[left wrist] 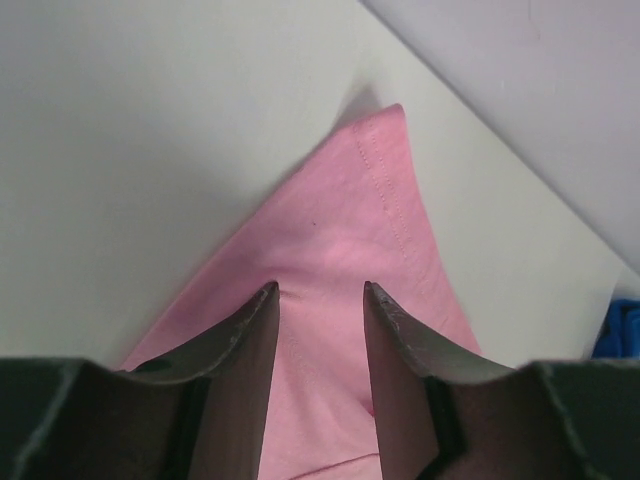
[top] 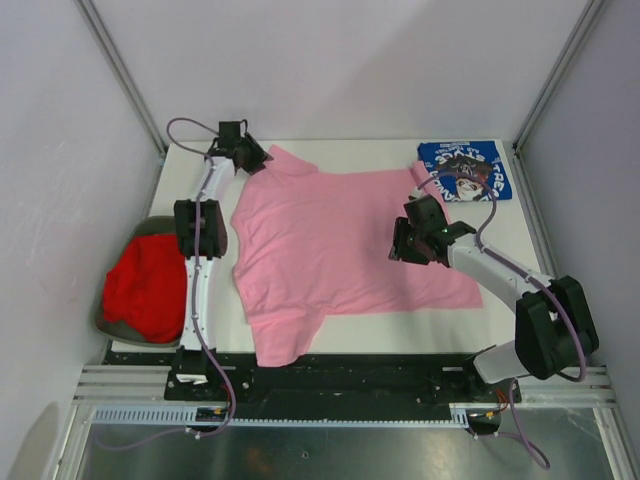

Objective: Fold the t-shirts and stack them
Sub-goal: Flatten out the tshirt, then grap the side of the flattened tshirt closest away from the robot with both arms

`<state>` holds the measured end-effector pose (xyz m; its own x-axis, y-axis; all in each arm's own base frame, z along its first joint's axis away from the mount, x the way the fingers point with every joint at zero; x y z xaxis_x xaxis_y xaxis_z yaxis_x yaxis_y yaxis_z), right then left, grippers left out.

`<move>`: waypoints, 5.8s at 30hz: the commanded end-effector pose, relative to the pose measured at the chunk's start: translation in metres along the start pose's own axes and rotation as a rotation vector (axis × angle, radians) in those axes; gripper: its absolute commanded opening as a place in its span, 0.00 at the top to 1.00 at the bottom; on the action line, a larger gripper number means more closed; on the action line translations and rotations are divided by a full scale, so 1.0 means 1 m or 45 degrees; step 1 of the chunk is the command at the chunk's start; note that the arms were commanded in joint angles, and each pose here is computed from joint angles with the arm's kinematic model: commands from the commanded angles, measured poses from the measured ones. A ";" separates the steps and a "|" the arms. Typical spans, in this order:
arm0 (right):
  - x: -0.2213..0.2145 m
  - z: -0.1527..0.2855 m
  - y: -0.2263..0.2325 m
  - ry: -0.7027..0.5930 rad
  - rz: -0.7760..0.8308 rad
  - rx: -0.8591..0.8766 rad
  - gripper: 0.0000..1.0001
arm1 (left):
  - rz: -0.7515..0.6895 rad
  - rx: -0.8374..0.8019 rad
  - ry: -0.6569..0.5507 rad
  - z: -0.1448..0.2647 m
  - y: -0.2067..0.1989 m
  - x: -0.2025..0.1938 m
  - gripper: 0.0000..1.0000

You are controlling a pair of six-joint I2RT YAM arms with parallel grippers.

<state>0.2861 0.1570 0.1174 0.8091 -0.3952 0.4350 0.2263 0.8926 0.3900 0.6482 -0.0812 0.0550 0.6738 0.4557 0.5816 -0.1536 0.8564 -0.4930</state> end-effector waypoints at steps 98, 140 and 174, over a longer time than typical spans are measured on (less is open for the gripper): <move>-0.005 0.047 -0.161 -0.222 -0.837 -0.205 0.53 | -0.143 0.526 -0.075 0.356 0.085 -0.311 0.98; -0.041 0.021 -0.195 -0.086 -1.158 -0.438 0.70 | -0.003 0.595 -0.251 0.379 0.100 -0.288 1.00; -0.049 0.061 -0.202 -0.114 -1.239 -0.434 1.00 | 0.097 0.579 -0.096 0.396 0.088 -0.298 0.69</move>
<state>0.1665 -0.0181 0.0627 0.1488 -0.9805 0.1284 0.9185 0.1851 0.3494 0.1440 -0.0445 0.1041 0.5735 0.5313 0.6236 -0.4836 0.8340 -0.2657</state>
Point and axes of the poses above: each gripper's point midway between its finger pads, its own z axis back along the fingers, its own y axis along the line the jaws close on, x = y × z, the point moved 3 cm from there along z, back along the fingers, and after that the axes turned 14 degrees about -z, right-handed, at the moved point
